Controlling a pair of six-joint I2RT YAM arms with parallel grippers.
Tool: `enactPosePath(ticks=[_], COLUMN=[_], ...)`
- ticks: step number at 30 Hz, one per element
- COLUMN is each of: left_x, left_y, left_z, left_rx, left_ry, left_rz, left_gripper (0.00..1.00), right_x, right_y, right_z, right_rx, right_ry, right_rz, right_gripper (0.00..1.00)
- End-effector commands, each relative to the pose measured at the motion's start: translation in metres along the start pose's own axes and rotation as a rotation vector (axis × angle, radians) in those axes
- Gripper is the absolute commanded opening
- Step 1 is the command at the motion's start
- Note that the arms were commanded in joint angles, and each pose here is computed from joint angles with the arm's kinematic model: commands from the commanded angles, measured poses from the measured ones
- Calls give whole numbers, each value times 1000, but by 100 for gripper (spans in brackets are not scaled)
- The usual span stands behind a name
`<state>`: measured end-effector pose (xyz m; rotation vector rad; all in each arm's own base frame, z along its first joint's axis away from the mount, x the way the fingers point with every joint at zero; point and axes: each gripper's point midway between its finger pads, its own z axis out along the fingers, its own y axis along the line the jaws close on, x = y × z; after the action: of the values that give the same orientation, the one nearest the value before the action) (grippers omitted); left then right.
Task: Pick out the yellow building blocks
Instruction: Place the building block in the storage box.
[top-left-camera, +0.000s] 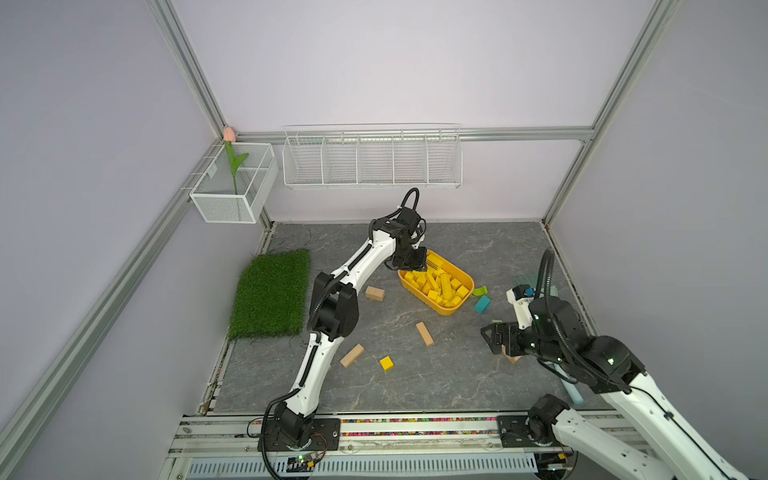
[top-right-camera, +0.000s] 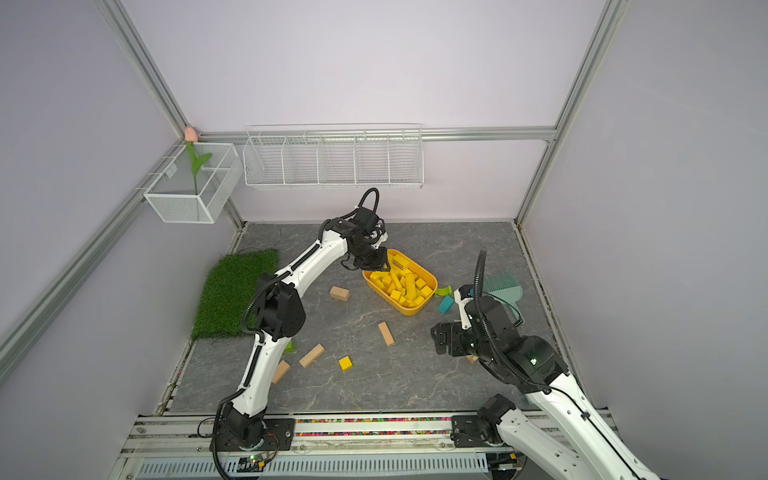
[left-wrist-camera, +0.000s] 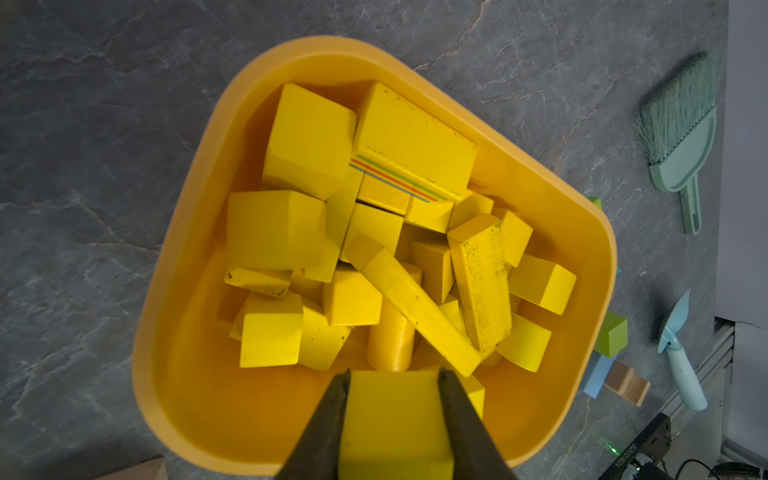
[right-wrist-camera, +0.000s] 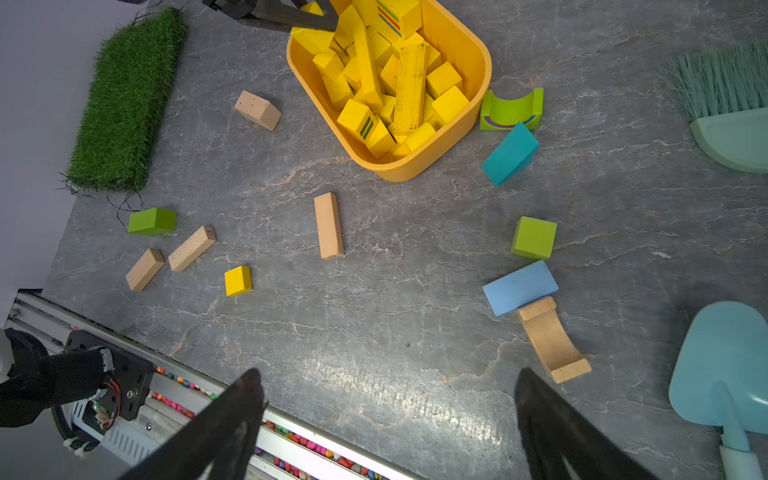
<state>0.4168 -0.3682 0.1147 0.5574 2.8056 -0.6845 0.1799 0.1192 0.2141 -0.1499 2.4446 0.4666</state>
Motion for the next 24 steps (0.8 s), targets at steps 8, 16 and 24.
enactPosePath(ticks=[8,16,24], left_x=[20,27,61], left_y=[14,21,47], left_z=[28,36,30], left_rx=[-13,-34,-130], left_ry=[79,106,168], left_rz=[-10,-15,-29], left_gripper=[45,60,57], right_x=[7,6,7], right_y=[-3,-2,-4], right_z=[5,7,6], right_rx=[4,0,7], right_ry=[15,16,12], right_rz=[19,24,20], right_gripper=[95,95,95])
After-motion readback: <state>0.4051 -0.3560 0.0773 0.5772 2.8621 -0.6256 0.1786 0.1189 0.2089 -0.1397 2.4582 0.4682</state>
